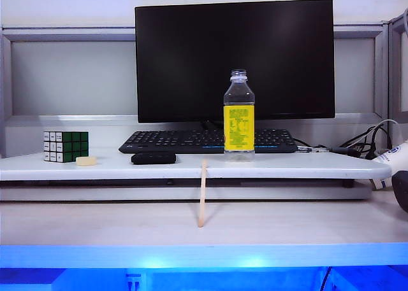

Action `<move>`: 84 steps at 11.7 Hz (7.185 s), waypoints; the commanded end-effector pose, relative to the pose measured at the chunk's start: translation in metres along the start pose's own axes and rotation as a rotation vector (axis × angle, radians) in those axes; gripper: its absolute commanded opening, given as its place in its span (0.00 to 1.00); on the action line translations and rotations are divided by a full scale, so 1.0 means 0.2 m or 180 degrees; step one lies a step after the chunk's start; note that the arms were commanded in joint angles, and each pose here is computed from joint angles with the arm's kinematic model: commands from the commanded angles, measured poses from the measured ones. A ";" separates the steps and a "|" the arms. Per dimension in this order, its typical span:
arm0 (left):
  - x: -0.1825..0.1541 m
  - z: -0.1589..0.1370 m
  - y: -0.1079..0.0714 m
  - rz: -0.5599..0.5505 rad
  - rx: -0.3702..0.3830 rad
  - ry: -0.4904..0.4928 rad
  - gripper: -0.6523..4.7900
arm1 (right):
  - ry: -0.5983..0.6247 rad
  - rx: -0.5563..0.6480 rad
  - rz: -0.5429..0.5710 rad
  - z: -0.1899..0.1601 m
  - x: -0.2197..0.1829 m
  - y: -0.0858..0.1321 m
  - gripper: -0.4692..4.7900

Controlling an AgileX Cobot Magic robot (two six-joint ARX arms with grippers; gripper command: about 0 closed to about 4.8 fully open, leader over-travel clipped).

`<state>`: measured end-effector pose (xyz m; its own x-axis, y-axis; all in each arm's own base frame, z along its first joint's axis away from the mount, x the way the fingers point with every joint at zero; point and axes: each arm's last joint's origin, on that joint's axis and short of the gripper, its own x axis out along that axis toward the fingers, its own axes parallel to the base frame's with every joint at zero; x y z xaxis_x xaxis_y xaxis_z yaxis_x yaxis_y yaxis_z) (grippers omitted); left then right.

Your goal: Grab a stick from the table and stick it in a plastic bottle.

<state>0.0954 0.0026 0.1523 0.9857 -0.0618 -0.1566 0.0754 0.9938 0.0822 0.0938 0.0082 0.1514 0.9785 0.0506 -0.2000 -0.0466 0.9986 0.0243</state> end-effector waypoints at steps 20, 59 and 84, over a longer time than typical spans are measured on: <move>-0.01 0.01 -0.04 -0.0998 -0.0175 -0.0082 0.11 | -0.0351 0.0649 0.1076 0.15 -0.05 0.10 0.08; -0.02 0.01 -0.06 -0.1318 -0.0150 -0.0103 0.11 | 0.2185 0.1066 0.1712 0.17 1.18 0.94 0.07; -0.02 0.07 -0.05 -0.1292 -0.0044 -0.0443 0.11 | -0.0168 -0.0292 0.1847 1.17 1.05 0.94 0.07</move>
<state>0.0932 -0.0090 0.1618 0.8891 -0.4537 -0.0603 0.4553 0.8902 0.0161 0.3370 0.2051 0.3369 0.7855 0.6007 -0.1490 -0.5974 0.7988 0.0706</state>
